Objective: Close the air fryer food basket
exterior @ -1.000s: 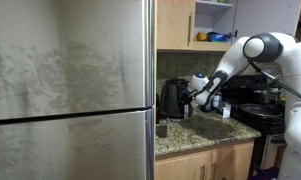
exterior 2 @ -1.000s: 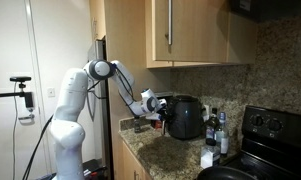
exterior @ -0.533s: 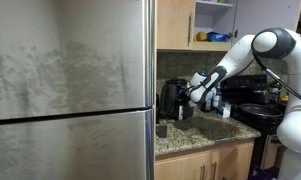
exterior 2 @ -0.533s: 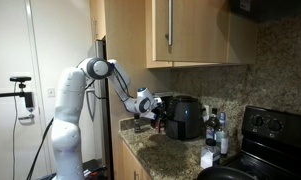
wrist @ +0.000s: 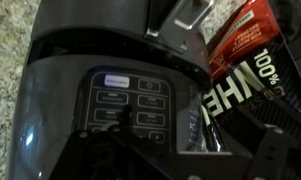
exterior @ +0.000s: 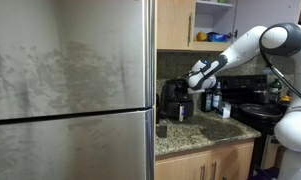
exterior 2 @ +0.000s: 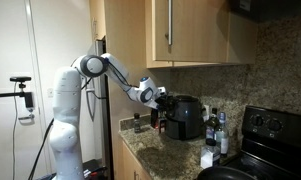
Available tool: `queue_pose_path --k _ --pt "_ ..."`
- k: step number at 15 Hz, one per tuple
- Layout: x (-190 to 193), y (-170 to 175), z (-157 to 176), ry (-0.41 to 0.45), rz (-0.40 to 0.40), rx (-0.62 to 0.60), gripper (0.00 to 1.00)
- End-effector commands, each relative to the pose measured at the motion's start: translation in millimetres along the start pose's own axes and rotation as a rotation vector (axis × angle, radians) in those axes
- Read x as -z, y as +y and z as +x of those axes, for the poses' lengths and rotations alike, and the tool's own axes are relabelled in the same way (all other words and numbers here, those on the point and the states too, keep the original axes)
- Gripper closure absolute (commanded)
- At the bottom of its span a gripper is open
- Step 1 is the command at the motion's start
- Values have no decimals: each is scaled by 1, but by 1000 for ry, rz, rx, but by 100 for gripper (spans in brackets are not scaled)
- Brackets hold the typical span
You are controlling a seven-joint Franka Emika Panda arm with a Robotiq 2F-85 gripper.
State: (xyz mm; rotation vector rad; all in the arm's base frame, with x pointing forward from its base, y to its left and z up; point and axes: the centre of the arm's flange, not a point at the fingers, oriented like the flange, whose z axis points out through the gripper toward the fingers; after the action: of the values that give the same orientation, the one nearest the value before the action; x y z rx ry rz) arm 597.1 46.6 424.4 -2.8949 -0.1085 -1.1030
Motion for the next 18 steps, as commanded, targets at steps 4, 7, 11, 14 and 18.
queue_pose_path --k 4,7,11,14,18 --pt "48 23 -42 -367 -67 -116 0" --pt "35 34 -38 -405 -75 -134 0" --pt "31 37 -33 -431 -101 -145 0" --pt "-8 26 -22 -421 -133 -140 0" --pt "-40 -1 -17 -462 -72 -128 0"
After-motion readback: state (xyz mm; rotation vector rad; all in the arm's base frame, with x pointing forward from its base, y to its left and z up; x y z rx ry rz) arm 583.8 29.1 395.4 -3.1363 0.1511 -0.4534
